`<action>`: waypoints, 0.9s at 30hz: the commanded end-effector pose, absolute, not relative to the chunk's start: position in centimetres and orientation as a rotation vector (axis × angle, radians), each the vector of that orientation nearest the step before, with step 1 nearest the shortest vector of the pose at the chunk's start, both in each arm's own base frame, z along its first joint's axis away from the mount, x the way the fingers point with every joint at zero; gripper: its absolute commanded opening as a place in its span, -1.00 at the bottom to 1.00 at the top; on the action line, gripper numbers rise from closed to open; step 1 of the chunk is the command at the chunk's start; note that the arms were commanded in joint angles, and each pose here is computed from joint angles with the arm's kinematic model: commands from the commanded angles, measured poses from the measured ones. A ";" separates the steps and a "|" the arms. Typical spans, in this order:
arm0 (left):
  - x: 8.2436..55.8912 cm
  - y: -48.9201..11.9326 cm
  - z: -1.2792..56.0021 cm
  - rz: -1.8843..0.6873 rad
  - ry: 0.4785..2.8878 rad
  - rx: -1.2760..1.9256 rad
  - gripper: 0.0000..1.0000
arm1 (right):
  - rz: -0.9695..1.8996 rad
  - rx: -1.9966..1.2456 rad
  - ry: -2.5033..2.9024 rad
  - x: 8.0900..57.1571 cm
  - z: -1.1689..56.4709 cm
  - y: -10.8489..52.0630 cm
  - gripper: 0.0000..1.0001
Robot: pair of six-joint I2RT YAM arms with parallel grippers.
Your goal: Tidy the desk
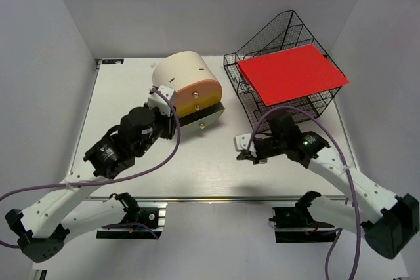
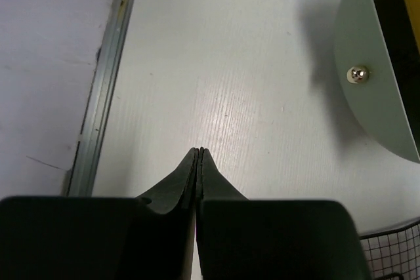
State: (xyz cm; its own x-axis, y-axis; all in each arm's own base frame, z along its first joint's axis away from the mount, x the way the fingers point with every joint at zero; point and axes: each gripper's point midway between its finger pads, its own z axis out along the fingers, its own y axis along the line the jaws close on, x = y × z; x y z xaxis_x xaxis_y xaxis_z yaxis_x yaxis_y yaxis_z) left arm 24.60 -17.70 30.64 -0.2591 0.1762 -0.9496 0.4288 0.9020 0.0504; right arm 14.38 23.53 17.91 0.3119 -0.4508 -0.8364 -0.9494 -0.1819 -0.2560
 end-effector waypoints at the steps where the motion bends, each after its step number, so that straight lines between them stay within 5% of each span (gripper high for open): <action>1: 23.7 -17.4 27.9 -0.295 1.933 0.377 -0.08 | 0.614 -1.821 1.254 16.8 18.8 25.7 -1.00; 4: 23.4 -16.5 27.5 -0.283 1.932 0.352 0.24 | 0.482 -1.844 1.358 19.2 17.2 27.2 -1.00; 8: 22.8 -16.0 28.5 -0.321 1.867 0.342 0.39 | 0.237 -1.851 1.368 22.5 15.9 29.8 -1.00; 27: 19.2 -11.6 30.9 -0.407 1.733 0.213 0.43 | -0.189 -1.726 1.255 34.5 11.5 36.5 -1.00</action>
